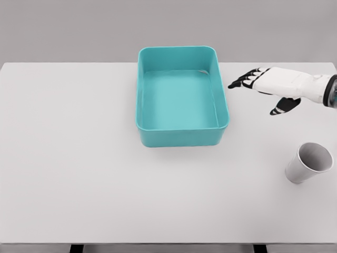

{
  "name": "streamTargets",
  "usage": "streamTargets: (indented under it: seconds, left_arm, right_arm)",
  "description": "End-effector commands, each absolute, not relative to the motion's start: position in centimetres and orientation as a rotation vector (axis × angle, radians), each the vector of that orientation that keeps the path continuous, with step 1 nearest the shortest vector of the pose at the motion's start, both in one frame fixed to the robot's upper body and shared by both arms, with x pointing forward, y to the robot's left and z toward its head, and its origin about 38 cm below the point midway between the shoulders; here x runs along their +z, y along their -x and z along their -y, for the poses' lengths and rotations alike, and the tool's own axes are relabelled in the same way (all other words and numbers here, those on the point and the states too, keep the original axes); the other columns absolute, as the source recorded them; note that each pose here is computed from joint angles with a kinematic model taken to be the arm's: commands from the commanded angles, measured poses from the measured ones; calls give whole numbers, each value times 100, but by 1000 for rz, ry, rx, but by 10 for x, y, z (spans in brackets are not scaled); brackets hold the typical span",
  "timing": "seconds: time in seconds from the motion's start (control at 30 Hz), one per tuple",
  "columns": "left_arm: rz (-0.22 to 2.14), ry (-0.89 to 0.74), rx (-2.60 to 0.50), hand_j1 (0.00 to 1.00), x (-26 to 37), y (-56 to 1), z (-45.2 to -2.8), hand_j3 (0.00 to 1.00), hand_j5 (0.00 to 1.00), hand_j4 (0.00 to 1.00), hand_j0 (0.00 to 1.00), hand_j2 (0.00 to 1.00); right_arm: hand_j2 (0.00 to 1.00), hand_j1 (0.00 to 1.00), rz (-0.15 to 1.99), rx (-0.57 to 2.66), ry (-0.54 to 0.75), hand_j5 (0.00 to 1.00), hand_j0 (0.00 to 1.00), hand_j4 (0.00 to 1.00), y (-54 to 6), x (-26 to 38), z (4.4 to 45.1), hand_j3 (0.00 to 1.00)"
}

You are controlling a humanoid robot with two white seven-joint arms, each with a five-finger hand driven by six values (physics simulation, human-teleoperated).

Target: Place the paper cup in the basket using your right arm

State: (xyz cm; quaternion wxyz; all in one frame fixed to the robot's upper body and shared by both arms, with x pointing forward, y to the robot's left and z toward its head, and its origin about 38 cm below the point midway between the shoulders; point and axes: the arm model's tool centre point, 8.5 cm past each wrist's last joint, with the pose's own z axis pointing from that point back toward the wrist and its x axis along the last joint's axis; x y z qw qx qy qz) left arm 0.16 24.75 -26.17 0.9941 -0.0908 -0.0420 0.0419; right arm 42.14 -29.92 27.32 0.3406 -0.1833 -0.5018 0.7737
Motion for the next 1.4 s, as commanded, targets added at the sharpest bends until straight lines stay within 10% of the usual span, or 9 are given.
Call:
streamTargets:
  seconds: [0.0, 0.27, 0.63, 1.37]
  left_arm:
    - [84, 182, 84, 100, -262, -2, -247, 100, 100, 100, 100, 100]
    - [84, 182, 84, 100, -262, -2, -247, 100, 100, 100, 100, 100]
    - [84, 182, 84, 100, -262, -2, -247, 100, 100, 100, 100, 100]
    - [84, 182, 85, 100, -262, -2, -248, 100, 100, 100, 100, 100]
  right_arm:
    - [100, 100, 1303, 2014, 484, 100, 100, 100, -421, 275, 299, 100]
    - [100, 100, 1277, 1751, 621, 100, 100, 100, -437, 310, 373, 100]
    - [100, 100, 1536, 763, 109, 100, 100, 100, -413, 292, 523, 100]
    - [100, 100, 1315, 931, 5, 100, 100, 100, -366, 214, 510, 100]
